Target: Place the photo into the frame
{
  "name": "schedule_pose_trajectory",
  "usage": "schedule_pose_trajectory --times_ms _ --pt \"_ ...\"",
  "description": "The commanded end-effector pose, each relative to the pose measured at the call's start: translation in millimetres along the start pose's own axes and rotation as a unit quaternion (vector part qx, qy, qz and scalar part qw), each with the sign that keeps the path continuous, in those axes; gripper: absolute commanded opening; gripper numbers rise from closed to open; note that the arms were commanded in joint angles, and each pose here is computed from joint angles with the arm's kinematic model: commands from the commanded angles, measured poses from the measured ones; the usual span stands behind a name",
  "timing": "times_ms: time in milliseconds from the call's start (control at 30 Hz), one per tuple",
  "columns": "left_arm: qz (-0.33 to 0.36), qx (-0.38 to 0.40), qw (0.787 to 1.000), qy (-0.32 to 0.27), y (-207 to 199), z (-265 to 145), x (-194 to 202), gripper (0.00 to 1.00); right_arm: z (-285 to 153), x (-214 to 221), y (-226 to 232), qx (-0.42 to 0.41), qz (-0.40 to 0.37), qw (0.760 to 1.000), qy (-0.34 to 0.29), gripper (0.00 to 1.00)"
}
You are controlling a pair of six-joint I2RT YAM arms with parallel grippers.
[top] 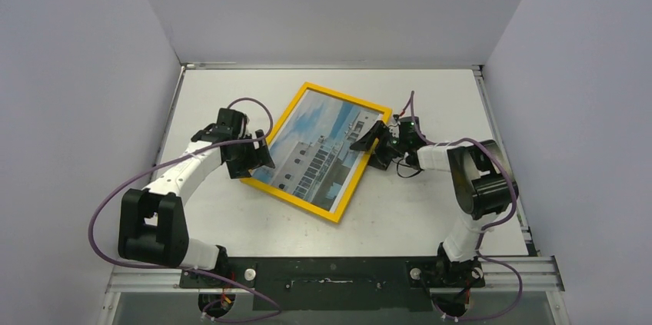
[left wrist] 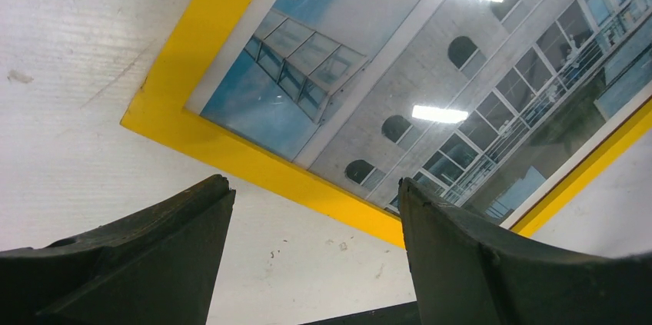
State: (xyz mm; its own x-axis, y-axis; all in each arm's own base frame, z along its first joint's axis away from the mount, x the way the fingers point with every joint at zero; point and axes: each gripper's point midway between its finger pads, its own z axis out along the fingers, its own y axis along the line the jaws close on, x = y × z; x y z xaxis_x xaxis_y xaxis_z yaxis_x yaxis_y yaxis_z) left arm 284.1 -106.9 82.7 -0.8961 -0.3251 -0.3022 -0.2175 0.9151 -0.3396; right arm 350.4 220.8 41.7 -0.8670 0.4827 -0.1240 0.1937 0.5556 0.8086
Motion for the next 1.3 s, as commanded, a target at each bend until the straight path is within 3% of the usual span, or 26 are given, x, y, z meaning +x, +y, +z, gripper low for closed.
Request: schedule_pose_trajectory --times_ms 0,167,233,433,633,867,1133,1267 --pt "-0.016 0.009 1.000 -0.020 0.1 -4.5 -4.6 0.77 -13.2 -2.6 -5.3 0.029 -0.036 0.999 -0.013 0.74" --pt "-0.036 -0.022 0.999 -0.017 17.0 -3.3 3.0 0.77 -51.4 -11.1 -31.8 0.148 -0.064 0.986 -0.027 0.81" --pt "-0.042 -0.051 0.997 -0.036 29.1 -8.0 1.6 0.77 -74.2 -29.8 -42.3 0.194 -0.082 0.976 -0.063 0.83" --pt "-0.061 -0.066 0.993 -0.074 42.5 -17.3 5.6 0.79 -103.8 -100.2 -32.9 0.213 -0.120 0.957 -0.154 0.84" --pt "-0.086 -0.051 0.994 -0.052 46.2 3.2 24.9 0.87 -69.9 -179.6 -3.5 0.192 -0.135 0.950 -0.205 0.85" --pt "-0.070 -0.015 0.996 -0.054 36.2 26.0 12.6 0.89 -17.7 -227.8 12.1 0.137 -0.154 0.958 -0.198 0.86" --pt "-0.064 -0.045 0.997 -0.023 47.5 47.7 17.5 0.88 28.4 -219.3 13.9 0.086 -0.182 0.970 -0.135 0.84" --pt "-0.060 -0.002 0.998 -0.027 29.0 53.1 5.2 0.88 29.4 -197.5 11.5 0.062 -0.193 0.974 -0.102 0.80"
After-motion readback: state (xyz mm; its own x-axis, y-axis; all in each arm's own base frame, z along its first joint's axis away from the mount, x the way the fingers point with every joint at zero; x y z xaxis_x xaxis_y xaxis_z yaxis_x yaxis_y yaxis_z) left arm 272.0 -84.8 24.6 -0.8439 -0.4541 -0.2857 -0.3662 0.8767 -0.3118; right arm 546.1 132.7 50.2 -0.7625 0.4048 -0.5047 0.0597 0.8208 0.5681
